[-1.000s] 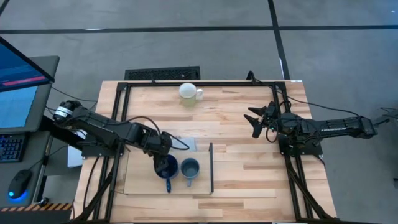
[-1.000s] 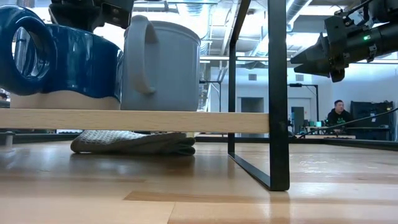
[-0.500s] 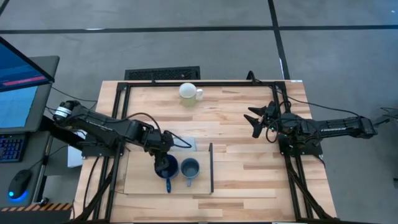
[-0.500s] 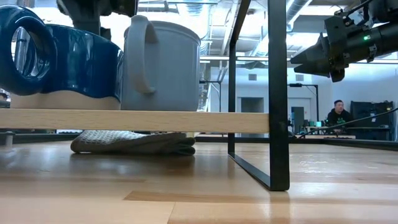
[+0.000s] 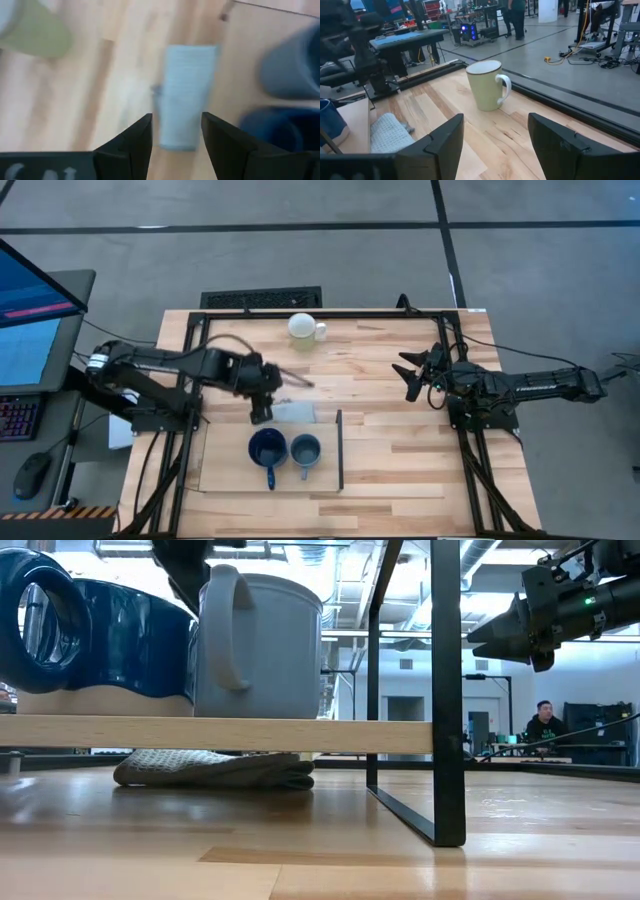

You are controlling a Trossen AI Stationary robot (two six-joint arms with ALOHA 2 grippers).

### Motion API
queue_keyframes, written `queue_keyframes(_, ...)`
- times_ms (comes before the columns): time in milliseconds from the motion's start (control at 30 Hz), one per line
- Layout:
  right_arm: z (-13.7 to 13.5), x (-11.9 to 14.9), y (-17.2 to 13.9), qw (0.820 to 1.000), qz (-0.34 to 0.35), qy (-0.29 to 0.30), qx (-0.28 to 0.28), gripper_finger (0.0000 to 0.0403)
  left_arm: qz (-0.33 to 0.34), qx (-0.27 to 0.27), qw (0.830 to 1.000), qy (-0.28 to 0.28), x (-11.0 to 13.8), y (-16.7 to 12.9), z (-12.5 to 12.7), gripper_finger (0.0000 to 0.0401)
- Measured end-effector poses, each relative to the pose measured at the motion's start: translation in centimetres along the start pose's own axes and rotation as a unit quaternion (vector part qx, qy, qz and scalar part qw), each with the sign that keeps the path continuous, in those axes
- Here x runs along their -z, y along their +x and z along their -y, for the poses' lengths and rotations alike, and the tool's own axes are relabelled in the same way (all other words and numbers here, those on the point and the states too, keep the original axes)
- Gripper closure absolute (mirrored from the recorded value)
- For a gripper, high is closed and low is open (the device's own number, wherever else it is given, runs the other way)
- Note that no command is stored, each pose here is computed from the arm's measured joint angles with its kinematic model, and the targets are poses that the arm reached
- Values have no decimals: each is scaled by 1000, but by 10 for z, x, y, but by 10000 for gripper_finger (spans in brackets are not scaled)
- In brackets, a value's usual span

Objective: Stack small to large cups/mugs on shelf
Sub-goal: Put the light green mug on the shelf

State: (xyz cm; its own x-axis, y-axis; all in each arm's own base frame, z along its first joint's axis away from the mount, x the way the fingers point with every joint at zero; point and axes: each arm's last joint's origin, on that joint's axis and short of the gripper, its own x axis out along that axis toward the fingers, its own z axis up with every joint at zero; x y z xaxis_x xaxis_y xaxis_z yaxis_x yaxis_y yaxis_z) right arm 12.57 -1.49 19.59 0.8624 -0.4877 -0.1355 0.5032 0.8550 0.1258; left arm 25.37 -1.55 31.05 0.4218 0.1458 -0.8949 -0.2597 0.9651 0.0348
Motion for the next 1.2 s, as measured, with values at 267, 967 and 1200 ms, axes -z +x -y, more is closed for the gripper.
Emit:
queue_keyframes(267,0,0,0,1000,0,0,0,159,27,-62,997,-30,-18,8,-72,240)
queue_keyframes(967,0,0,0,1000,-1,0,0,159,175,28,956,-234,-40,18,-185,240)
queue_keyframes(1200,0,1,0,1000,-3,-1,-1,159,112,11,961,-253,-59,50,-200,241)
